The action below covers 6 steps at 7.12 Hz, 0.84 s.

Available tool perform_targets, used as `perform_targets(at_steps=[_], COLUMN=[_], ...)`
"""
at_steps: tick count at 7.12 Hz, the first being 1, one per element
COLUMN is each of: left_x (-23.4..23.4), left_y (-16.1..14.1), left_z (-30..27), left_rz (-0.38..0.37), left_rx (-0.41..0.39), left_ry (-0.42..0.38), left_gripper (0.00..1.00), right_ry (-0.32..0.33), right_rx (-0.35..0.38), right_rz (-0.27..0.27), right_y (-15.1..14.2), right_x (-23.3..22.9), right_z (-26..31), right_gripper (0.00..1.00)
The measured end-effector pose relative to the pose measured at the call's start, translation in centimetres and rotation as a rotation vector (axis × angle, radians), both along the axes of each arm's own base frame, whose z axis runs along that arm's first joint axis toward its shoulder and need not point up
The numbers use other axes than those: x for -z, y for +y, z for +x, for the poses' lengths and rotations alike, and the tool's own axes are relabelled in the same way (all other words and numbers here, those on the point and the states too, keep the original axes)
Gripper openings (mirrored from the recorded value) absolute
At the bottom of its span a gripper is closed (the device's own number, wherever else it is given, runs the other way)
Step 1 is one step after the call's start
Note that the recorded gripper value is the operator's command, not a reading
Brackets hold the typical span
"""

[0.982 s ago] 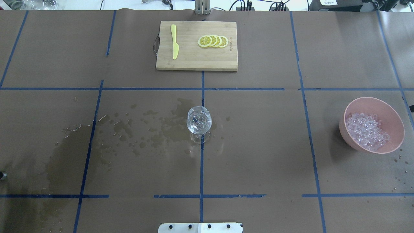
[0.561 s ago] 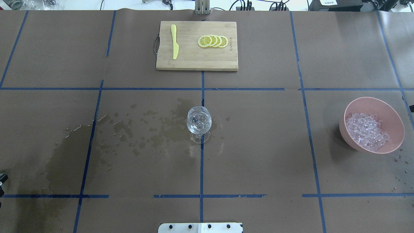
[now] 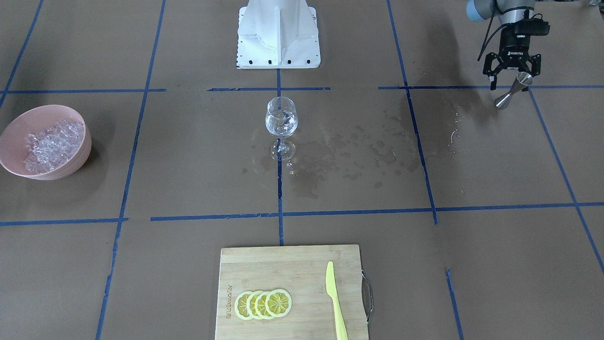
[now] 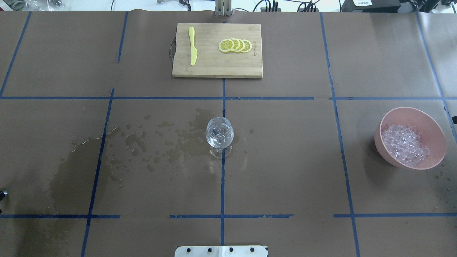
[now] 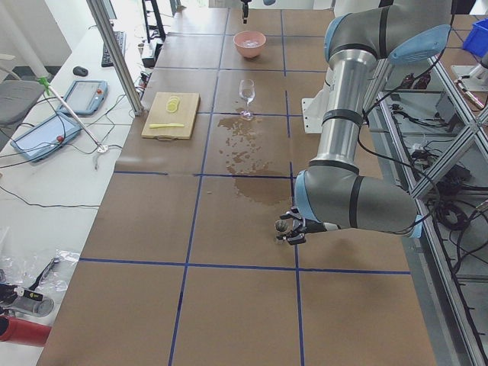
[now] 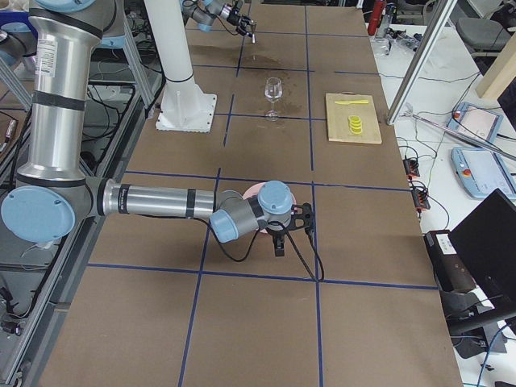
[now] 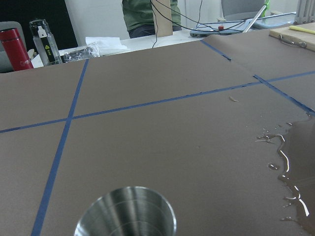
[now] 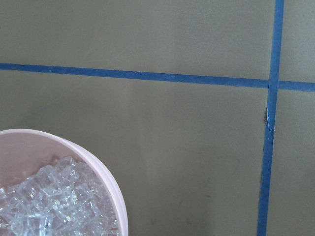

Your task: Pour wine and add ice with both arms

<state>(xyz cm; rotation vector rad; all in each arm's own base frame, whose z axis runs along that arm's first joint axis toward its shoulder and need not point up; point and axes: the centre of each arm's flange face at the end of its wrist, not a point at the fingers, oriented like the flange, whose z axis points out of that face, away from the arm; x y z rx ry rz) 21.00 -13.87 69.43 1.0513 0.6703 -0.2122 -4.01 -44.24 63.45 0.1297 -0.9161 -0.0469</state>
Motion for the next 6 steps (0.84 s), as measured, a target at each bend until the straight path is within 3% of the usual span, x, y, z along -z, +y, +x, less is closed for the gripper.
perform_targets(at_steps=[6], left_x=[0.8], left_y=[-1.5], left_z=[-2.0], left_rz=[-0.021], left_rx=[0.037], left_ry=[0.009], left_gripper=[0.94], right_ry=[-0.005], right_rx=[-0.006], right_rz=[0.001], right_y=[0.0], right_x=[0.5], right_z=[0.0], right_gripper=[1.00])
